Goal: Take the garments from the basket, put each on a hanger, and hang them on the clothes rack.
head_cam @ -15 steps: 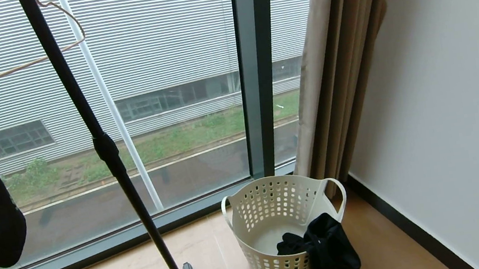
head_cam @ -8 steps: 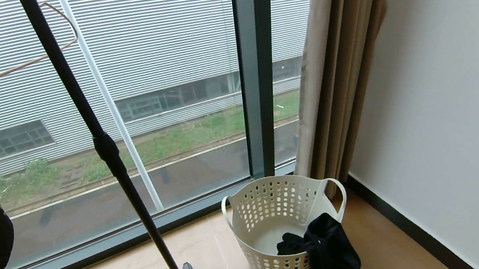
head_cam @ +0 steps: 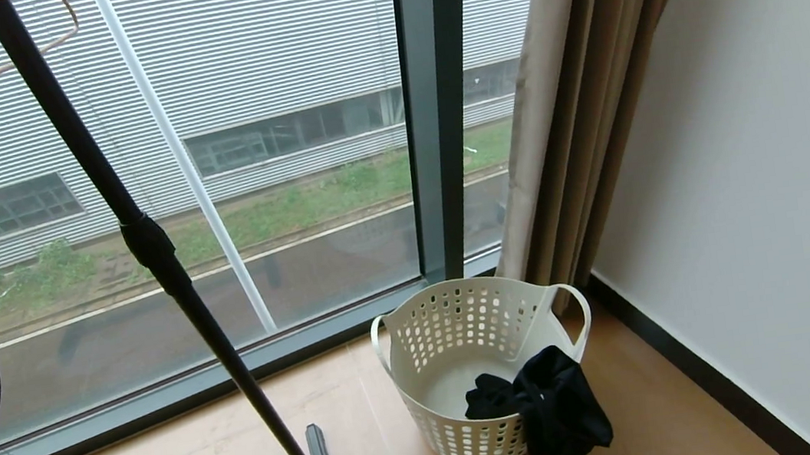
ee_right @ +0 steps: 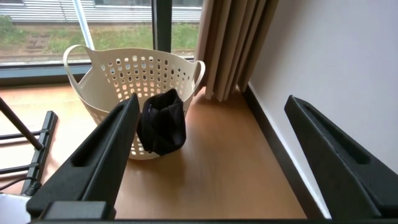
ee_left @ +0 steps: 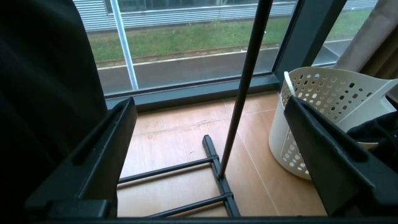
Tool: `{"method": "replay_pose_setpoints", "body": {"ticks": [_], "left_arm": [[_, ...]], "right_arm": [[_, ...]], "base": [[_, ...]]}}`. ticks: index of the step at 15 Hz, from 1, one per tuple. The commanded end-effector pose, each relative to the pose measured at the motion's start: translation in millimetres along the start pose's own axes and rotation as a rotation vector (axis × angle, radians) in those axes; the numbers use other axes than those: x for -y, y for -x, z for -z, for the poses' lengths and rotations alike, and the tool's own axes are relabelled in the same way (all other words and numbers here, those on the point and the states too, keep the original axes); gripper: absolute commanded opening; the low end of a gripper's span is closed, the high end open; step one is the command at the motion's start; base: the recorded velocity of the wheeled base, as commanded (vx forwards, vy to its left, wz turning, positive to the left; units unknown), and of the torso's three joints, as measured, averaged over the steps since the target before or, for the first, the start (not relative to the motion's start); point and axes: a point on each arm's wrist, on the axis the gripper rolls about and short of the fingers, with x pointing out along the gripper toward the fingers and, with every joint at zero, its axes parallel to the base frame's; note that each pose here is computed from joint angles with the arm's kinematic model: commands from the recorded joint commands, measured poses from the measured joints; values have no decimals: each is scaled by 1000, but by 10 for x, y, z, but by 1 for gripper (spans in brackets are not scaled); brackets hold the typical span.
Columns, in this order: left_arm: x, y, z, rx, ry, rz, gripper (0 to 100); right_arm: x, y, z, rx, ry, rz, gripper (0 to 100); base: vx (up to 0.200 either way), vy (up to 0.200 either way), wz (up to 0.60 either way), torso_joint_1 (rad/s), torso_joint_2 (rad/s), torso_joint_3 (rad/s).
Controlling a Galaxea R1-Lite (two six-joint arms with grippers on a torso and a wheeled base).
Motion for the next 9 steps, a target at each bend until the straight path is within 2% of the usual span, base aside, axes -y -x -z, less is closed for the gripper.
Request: {"method": "replay_pose_setpoints", "body": {"ticks": [1, 9], "left_arm": [[0, -1, -1, -1, 1, 0, 100], [0, -1, -1, -1, 1, 0, 100]], "right_arm": [[0, 0, 0, 0, 1, -1, 100], [0, 0, 0, 0, 1, -1, 100]], "base": [[0, 0, 0, 2, -2, -198], [0, 0, 0, 2, 3, -201]]}}
